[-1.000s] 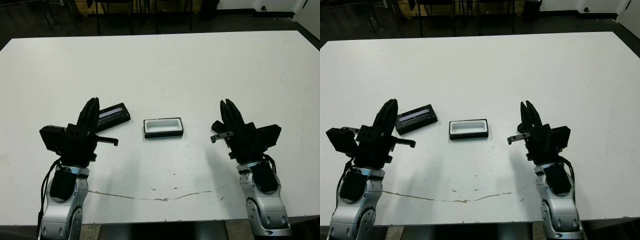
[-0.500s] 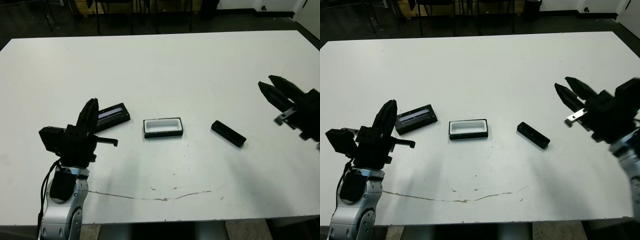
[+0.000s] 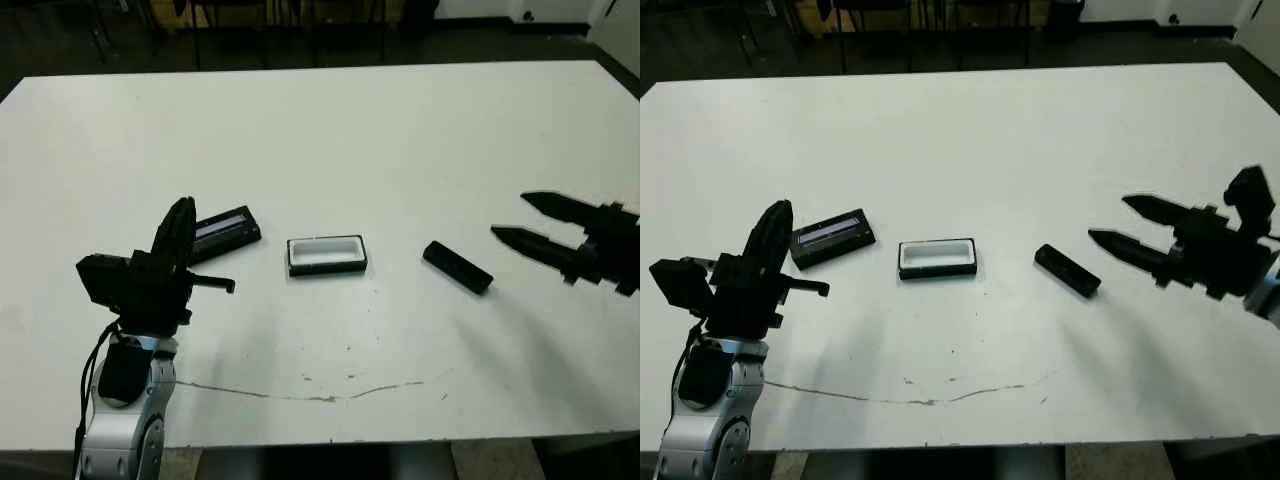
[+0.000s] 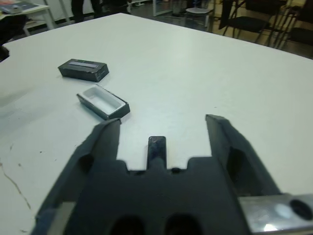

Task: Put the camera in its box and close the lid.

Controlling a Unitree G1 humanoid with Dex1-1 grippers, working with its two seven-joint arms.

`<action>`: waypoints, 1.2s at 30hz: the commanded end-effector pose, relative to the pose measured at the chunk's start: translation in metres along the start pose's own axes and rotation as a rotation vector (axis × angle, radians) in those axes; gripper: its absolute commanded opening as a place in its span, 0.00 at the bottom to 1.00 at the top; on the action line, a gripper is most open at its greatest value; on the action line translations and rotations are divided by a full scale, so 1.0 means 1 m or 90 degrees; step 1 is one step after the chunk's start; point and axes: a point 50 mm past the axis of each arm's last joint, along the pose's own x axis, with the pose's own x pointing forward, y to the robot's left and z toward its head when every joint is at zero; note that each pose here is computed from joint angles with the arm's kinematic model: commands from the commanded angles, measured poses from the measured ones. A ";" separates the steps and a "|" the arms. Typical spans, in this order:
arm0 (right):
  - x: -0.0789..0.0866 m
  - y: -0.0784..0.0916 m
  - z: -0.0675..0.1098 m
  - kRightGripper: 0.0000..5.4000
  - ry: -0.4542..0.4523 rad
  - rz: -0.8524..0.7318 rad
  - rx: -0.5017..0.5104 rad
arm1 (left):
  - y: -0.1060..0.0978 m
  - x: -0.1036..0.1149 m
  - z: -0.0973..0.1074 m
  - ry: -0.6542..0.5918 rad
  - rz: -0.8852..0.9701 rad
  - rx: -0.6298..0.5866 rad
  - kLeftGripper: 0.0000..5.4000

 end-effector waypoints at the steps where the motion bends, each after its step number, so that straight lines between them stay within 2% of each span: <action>1: 0.002 -0.002 -0.013 0.82 0.014 0.004 0.002 | 0.004 -0.004 -0.006 0.024 0.003 0.005 0.00; 7: 0.006 -0.002 -0.029 1.00 0.015 0.011 0.003 | 0.005 -0.004 -0.006 0.025 0.005 0.009 0.00; 17: 0.011 -0.004 -0.051 1.00 0.036 0.028 0.027 | 0.004 -0.004 -0.007 0.027 0.003 0.003 0.00; 36: 0.017 0.009 -0.060 1.00 0.099 0.034 0.013 | 0.005 -0.004 -0.008 0.025 0.002 -0.002 0.00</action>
